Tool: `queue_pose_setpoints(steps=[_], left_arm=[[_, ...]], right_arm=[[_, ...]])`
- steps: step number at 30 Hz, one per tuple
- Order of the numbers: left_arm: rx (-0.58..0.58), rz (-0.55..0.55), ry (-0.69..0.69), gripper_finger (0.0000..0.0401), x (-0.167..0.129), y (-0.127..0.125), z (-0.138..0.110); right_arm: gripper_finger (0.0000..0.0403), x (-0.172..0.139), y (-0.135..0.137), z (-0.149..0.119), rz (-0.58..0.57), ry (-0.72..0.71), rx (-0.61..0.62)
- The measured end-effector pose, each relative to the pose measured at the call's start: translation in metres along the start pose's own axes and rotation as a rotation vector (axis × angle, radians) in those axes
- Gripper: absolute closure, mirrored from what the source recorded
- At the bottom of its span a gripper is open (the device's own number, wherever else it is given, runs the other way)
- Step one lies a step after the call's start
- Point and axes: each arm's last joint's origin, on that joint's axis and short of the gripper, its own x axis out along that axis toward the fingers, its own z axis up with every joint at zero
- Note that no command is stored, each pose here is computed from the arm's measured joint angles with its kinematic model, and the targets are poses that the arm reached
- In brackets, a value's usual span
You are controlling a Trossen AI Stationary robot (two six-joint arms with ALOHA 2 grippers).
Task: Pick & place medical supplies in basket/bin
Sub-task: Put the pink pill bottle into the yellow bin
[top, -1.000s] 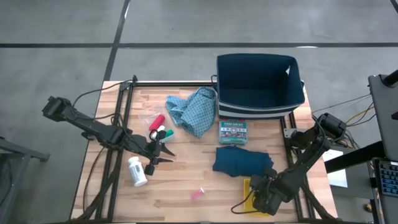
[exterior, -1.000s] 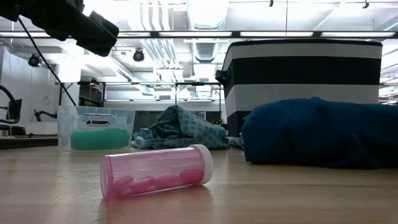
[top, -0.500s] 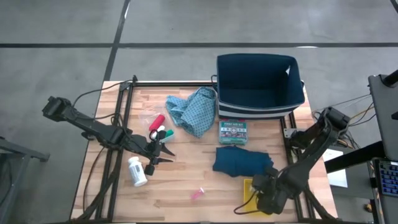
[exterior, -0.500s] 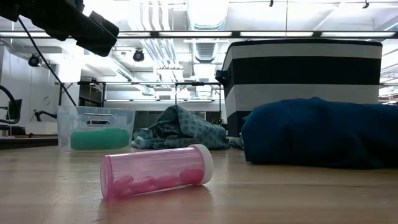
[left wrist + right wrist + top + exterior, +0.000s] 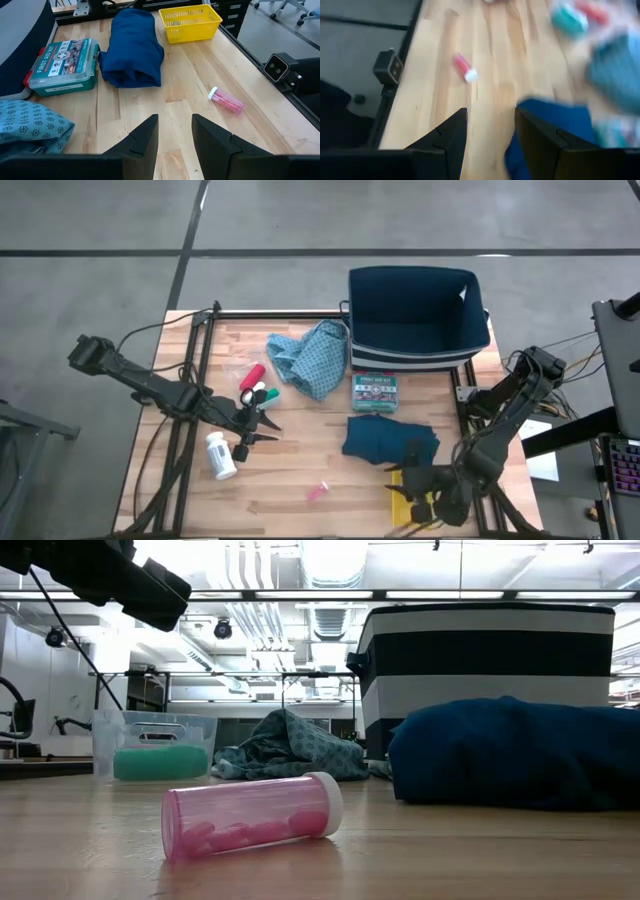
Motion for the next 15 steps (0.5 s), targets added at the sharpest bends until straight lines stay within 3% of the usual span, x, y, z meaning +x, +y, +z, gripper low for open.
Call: queue_pose_setpoints(steps=[5,15], left_arm=[[0.0,0.0,0.001,0.0281,0.0,0.0,0.0],[0.0,0.0,0.004,0.0281,0.0,0.0,0.0]], right_arm=[[0.0236,0.016,0.006,0.011,-0.01,-0.102,-0.204],[0.0223,0.063,0.003,0.026,-0.03,-0.181,-0.209]])
